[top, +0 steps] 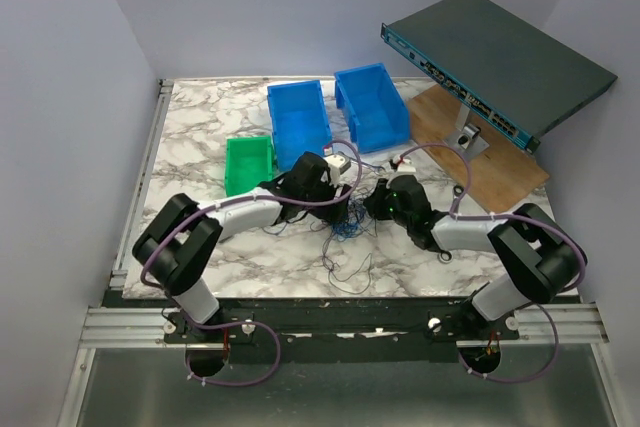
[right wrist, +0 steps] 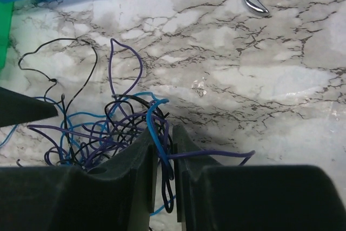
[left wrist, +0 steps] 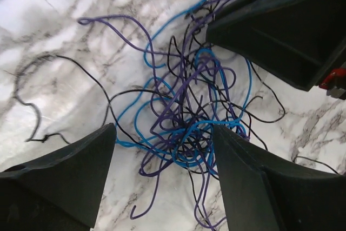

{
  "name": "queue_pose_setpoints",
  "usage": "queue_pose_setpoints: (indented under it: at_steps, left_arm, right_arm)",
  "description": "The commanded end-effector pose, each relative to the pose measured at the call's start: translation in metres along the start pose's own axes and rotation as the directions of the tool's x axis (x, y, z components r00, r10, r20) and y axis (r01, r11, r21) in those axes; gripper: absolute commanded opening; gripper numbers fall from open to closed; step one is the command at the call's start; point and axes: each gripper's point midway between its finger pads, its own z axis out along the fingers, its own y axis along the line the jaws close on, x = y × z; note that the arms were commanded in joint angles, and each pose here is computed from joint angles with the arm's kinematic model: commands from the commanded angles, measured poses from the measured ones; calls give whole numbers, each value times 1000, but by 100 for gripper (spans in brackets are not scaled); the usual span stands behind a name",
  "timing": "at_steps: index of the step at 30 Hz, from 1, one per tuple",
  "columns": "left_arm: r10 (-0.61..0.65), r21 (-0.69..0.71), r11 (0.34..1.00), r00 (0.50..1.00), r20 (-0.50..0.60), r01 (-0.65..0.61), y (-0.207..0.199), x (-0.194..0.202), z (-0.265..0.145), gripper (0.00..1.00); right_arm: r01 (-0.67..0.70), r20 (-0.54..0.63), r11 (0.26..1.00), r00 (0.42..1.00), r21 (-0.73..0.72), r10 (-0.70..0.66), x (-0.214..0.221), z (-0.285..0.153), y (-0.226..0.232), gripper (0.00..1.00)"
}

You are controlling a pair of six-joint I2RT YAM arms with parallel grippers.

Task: Untangle the cables
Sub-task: Untie the cable.

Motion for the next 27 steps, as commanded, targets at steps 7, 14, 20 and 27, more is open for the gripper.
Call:
queue_pose_setpoints:
  at_steps: [7, 14, 20, 27]
  left_arm:
    - [-29, 21, 999, 970, -240, 35, -3, 39, 18, 12]
    - [-54, -185, 981, 996, 75, 67, 34, -3, -27, 0]
    - [-122, -302, 927, 938, 324, 225, 74, -21, -74, 0]
    - [-94, -137, 978, 915, 391, 159, 49, -33, -81, 0]
  right_arm:
    - [-43, 112, 987, 993, 157, 26, -20, -15, -28, 6]
    - [-219, 311, 855, 948, 470, 72, -43, -49, -91, 1]
    - [-372, 494, 772, 865, 516, 86, -60, -91, -117, 1]
    - [-145, 415, 966, 909, 215, 44, -68, -82, -57, 40]
